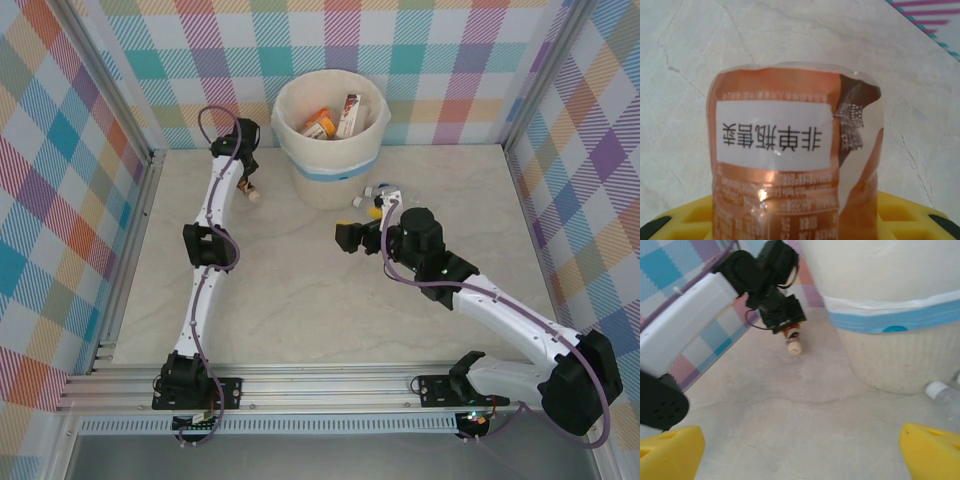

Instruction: Put the plastic bottles in the bin

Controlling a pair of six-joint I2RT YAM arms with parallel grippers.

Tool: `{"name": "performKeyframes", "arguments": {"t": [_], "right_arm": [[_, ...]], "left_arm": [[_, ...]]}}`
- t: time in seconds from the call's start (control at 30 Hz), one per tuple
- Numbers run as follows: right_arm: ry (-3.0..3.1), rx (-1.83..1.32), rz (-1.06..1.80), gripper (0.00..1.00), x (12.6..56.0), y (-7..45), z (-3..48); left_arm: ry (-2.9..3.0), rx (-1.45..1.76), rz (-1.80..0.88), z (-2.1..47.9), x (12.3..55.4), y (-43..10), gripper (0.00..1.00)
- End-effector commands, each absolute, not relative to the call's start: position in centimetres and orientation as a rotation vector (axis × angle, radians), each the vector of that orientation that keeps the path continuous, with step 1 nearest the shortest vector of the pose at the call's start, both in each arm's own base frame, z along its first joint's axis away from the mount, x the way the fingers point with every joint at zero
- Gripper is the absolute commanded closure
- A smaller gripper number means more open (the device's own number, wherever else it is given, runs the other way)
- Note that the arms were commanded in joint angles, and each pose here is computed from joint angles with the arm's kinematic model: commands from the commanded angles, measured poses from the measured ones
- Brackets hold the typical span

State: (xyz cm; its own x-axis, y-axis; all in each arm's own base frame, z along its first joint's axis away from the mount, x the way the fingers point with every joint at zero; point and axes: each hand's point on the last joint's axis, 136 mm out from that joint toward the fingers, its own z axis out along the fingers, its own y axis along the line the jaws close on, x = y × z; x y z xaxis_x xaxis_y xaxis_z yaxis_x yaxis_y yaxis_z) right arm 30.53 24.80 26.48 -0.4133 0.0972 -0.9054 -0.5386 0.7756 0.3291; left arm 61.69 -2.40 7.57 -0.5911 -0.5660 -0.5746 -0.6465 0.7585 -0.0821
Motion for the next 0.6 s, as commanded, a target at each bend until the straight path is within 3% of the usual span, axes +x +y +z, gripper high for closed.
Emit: {"name": "performKeyframes", "arguments": {"t": [0.0,0.37,0.57], "right_arm": [[1.936,-0.160,0.598,0.00,31.6,21.8,25.0],[2.038,0.035,0.561,0.00,33.1,19.5,20.6],[2.008,0.038,0.585,0.00,34.6,19.9,21.7]], "left_arm": [[2.308,-0.694,0.090,14.9,62.4,-4.6,0.59],[2.358,-0.347,0.144,24.0,57.5,-7.5,0.63],[2.268,-0.294,-0.048,31.2,55.2,-9.7,0.65]]}}
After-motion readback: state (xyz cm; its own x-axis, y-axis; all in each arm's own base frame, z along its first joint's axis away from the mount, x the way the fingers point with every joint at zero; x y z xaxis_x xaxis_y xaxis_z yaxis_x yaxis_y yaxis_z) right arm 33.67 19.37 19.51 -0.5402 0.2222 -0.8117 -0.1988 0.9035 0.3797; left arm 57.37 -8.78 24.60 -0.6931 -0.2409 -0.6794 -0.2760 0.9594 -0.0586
